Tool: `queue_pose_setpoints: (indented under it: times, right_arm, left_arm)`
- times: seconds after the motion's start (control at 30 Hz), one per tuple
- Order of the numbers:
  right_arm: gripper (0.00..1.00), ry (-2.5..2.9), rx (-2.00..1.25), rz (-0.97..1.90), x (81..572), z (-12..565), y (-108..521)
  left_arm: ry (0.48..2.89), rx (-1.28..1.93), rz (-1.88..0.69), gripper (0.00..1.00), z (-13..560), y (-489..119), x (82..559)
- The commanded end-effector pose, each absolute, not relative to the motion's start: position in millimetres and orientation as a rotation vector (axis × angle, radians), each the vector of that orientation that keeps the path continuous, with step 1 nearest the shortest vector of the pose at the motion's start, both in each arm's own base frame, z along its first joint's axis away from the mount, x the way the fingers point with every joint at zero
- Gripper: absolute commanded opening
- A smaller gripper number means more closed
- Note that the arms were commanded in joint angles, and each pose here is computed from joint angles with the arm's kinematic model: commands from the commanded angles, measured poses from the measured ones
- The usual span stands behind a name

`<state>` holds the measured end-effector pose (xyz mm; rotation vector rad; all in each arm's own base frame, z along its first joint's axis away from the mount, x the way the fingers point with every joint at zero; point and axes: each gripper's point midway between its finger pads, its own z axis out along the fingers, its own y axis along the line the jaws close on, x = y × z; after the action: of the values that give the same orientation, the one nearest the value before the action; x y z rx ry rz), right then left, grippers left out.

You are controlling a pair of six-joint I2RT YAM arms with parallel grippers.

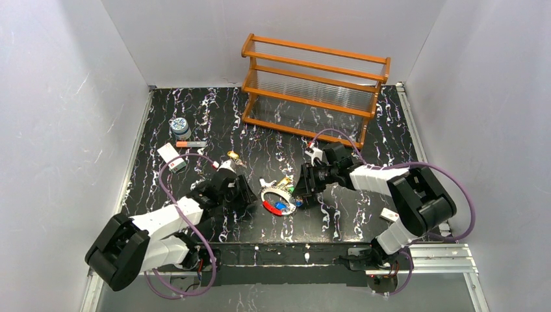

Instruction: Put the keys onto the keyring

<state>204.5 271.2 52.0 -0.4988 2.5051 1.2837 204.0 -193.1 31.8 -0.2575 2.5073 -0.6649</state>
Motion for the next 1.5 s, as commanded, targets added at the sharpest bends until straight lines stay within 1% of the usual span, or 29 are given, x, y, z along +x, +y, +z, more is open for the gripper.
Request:
queue_pose_setpoints:
  times: [0.0,0.1,0.13,0.27,0.37,0.47,0.53,0.63,0.67,0.73,0.83,0.93,1.07,1.2,1.3,1.47]
  right_arm:
    - [0.54,2.537,-0.516,1.314,200.5,44.8,274.0]
    - [0.5,2.548,-0.56,1.373,188.4,43.2,281.5]
    - [0.47,2.554,-0.576,1.384,184.1,42.5,284.5]
    - [0.35,2.569,-0.617,1.424,166.1,41.8,297.3]
    - [0.34,2.557,-0.631,1.479,155.0,46.9,307.7]
    - [0.34,2.541,-0.647,1.519,148.8,53.6,315.9]
    - [0.37,2.518,-0.642,1.517,151.6,59.3,317.7]
    - [0.45,2.496,-0.633,1.418,164.4,64.8,314.8]
    - [0.49,2.501,-0.627,1.382,167.5,65.5,311.8]
    - [0.55,2.481,-0.612,1.332,177.5,70.1,306.4]
    - [0.6,2.458,-0.582,1.283,191.1,72.9,296.8]
    - [0.6,2.483,-0.546,1.256,201.2,67.6,289.1]
    - [0.59,2.494,-0.564,1.239,208.8,66.2,290.9]
    - [0.55,2.523,-0.571,1.283,206.8,58.5,296.5]
    - [0.52,2.568,-0.586,1.317,196.7,48.1,300.5]
    - [0.44,2.62,-0.648,1.344,171.1,41.1,313.0]
  left_arm:
    - [2.501,-0.331,-0.843,0.45,30.1,-210.2,195.4]
    - [2.52,-0.314,-0.825,0.42,23.4,-211.8,197.4]
    - [2.522,-0.304,-0.82,0.39,22.4,-213.1,199.4]
    - [2.527,-0.247,-0.792,0.31,21.0,-219.4,210.8]
    - [2.547,-0.195,-0.687,0.28,19.4,-215.2,222.2]
    - [2.536,-0.155,-0.549,0.28,24.3,-205.9,238.8]
    - [2.512,-0.129,-0.484,0.3,32.0,-200.2,247.8]
    - [2.507,-0.099,-0.392,0.35,42.1,-188.6,250.9]
    - [2.501,-0.089,-0.378,0.36,45.7,-186.1,251.0]
    - [2.486,-0.07,-0.367,0.39,52.1,-182.5,250.0]
    - [2.472,-0.053,-0.394,0.41,57.1,-180.8,243.9]
    - [2.482,-0.07,-0.481,0.41,57.7,-186.6,232.8]
    - [2.494,-0.146,-0.691,0.4,54.0,-205.0,215.0]
    - [2.506,-0.257,-0.849,0.37,40.3,-216.6,200.9]
    - [2.52,-0.309,-0.865,0.34,28.4,-216.6,197.4]
    - [2.509,-0.293,-0.847,0.28,26.9,-219.6,206.0]
